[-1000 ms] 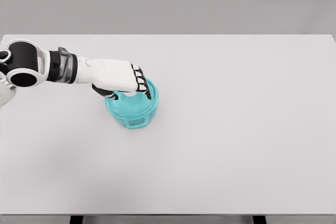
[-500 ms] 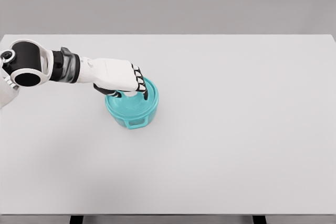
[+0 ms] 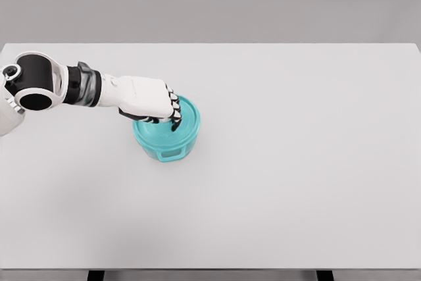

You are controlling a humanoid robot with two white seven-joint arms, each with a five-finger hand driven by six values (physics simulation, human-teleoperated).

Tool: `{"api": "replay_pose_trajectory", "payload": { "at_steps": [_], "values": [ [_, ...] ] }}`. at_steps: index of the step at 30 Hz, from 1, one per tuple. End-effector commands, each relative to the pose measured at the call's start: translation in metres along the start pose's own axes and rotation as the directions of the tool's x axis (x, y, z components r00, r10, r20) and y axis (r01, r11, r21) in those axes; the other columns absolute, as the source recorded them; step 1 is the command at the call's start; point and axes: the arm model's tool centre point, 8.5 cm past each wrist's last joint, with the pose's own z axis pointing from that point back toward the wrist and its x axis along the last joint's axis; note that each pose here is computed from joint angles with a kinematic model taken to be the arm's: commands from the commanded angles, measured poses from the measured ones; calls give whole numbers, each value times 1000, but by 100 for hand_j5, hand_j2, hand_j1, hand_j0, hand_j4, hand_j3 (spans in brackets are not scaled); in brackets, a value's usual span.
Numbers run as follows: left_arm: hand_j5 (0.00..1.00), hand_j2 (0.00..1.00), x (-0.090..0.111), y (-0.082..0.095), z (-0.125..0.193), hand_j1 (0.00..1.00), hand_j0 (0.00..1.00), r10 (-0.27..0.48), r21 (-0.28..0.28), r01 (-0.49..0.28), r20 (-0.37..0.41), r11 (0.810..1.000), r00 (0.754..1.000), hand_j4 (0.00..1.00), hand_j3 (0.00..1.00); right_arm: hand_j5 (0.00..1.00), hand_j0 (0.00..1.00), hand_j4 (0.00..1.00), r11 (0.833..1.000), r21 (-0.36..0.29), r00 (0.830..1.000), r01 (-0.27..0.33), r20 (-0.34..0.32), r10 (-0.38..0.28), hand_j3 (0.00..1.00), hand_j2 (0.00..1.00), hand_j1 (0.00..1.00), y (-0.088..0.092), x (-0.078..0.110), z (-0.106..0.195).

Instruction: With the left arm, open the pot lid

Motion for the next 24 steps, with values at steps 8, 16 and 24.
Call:
{"api": "replay_pose_trajectory", "payload": {
  "at_steps": [8, 16, 24],
  "values": [
    [45, 45, -9, 4, 18, 45, 45, -21, -8, 21, -31, 1000, 999, 45, 45, 100, 100, 100, 1000, 0, 1000, 0, 0, 0, 100, 100, 100, 0, 0, 0],
    [45, 45, -26, -6, 63, 45, 45, -23, -53, 17, -121, 998, 992, 45, 45, 100, 100, 100, 1000, 0, 1000, 0, 0, 0, 100, 100, 100, 0, 0, 0],
    [45, 45, -36, -35, 102, 45, 45, 8, -119, -33, -203, 992, 979, 45, 45, 100, 100, 100, 1000, 0, 1000, 0, 0, 0, 100, 100, 100, 0, 0, 0]
  ]
}}
